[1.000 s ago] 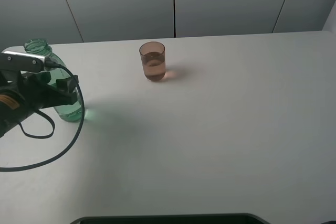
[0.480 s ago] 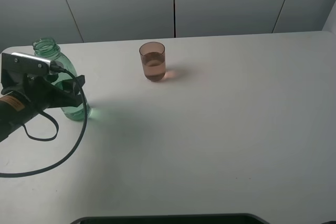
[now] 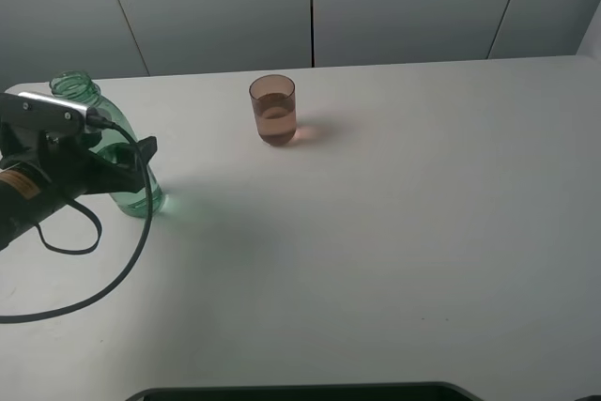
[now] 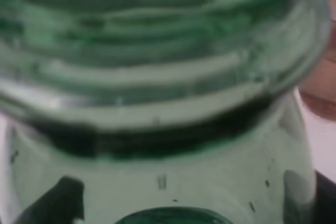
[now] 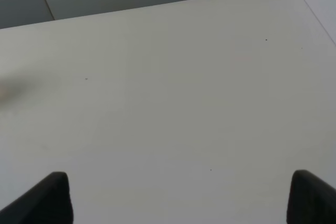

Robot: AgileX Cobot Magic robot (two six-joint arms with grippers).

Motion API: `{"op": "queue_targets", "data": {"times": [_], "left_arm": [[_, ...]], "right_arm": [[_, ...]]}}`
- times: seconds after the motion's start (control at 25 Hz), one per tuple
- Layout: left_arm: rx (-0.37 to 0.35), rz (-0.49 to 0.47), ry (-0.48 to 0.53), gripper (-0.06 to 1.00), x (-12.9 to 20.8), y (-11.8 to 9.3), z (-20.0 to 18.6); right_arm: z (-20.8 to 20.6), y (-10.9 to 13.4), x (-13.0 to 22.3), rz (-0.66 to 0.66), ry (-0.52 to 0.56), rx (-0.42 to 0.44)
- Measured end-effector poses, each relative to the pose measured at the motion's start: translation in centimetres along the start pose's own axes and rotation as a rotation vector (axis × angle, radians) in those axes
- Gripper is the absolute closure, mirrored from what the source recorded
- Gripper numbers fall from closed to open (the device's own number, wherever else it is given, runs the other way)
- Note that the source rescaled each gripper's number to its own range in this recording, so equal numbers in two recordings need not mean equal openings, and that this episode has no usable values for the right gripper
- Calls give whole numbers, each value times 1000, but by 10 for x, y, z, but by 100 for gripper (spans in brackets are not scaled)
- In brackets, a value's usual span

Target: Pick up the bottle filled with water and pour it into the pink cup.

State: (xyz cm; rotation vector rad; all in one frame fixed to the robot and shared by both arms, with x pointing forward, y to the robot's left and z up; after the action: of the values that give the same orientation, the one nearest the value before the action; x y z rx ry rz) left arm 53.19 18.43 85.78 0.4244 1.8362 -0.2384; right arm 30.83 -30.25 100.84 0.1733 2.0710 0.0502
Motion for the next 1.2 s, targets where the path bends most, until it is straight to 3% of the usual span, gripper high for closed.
{"op": "queue_targets", "data": {"times": [0.44, 1.0, 1.2], "left_arm": [[-4, -20, -76, -1, -24, 1, -5], [-3, -26, -317, -5, -95, 3, -34], [-4, -47, -436, -5, -139, 6, -43]], "right_arm": [[0, 0, 0, 2, 0, 0], [0, 0, 0, 2, 0, 0], [0, 0, 0, 2, 0, 0]]}}
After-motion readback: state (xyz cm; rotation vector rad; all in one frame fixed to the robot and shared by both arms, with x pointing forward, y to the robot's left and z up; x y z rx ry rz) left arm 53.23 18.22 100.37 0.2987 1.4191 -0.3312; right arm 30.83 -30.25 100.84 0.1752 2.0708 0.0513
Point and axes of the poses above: a point on each arm's last joint axis where the gripper is mounted, z pointing out along that axis toward the gripper, y along the wrist's bending axis when the last joint is at zero, x = y × z, the point moved 9 cm from there along z, pointing out along that axis toward the gripper, and after that the axes turned 1 degree about z, right-handed, at the moved point
